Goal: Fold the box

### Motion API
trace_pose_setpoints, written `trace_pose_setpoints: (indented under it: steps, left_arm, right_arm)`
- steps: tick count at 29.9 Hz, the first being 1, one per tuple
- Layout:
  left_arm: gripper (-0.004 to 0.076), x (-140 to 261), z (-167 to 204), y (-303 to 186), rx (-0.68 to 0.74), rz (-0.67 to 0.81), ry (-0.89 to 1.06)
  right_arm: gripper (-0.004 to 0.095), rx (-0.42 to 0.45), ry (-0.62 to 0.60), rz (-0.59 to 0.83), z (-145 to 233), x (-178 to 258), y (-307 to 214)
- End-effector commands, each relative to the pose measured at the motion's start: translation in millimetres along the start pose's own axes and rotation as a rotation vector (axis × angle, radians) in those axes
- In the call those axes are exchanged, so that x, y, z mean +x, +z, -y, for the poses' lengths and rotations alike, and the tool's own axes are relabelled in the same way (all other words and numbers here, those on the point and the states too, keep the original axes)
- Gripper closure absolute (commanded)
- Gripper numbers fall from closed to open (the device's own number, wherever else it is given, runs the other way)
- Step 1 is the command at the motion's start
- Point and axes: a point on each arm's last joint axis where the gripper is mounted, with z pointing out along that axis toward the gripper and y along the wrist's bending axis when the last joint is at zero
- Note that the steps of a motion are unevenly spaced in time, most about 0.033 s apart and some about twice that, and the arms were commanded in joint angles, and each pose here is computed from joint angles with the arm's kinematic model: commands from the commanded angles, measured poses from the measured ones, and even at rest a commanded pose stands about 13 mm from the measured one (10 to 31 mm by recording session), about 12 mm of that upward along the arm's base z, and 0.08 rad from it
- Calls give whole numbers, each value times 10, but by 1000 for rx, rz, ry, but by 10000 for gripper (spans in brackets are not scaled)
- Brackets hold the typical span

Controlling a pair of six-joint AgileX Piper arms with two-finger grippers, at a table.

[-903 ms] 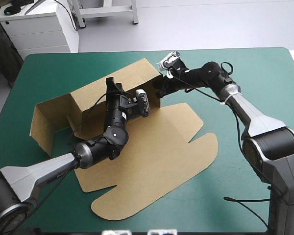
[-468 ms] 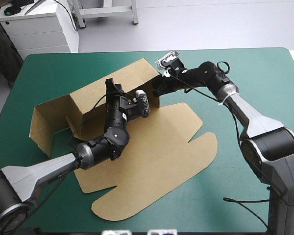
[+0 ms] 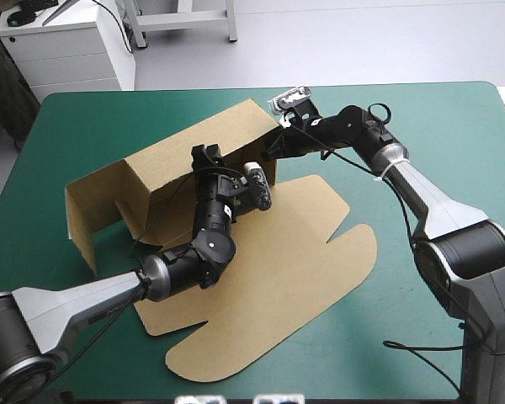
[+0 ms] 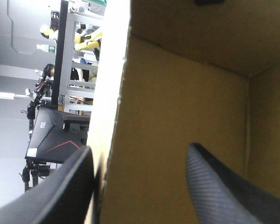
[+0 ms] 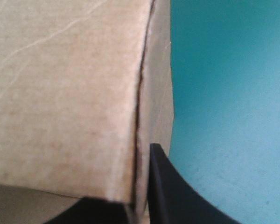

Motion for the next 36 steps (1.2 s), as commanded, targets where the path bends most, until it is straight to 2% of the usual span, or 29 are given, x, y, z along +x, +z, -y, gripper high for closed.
trace_pose_setpoints:
  steps: [1, 11, 12, 14, 16, 17, 21, 28, 32, 36]
  left_arm:
    - [302, -196, -314, -221, -179, 75, -23]
    - [316, -452, -447, -825, -256, 180, -96]
    - [351, -466, -462, -895, -258, 190, -109]
    - [480, -479, -500, -1022, -267, 206, -133]
    - [699, -482, -566, -1154, -277, 234, -159]
    - [723, -478, -597, -1202, -277, 247, -171]
    - [722, -379, -844, -1374, -282, 299, -251]
    - [722, -109, -1473, -1565, -253, 353, -487]
    - [722, 180, -1861, -1562, -282, 282, -561]
    - [722, 442, -2049, -1491, -322, 195, -569]
  right_arm:
    - [912, -8, -16, -45, -80, -52, -171]
    - [912, -6, 27, -44, -79, -53, -171]
    - [912, -6, 31, -42, -82, -57, -178]
    - [912, -4, 37, -41, -84, -61, -186]
    - [912, 4, 38, -36, -90, -80, -222]
    - [912, 16, 36, -33, -93, -96, -256]
    - [912, 90, 5, -25, -104, -181, -459]
    - [912, 153, 8, -4, -219, -313, -880]
    - [912, 157, 31, -41, -311, -318, -1103]
    - [912, 185, 70, -100, -381, -290, -1321]
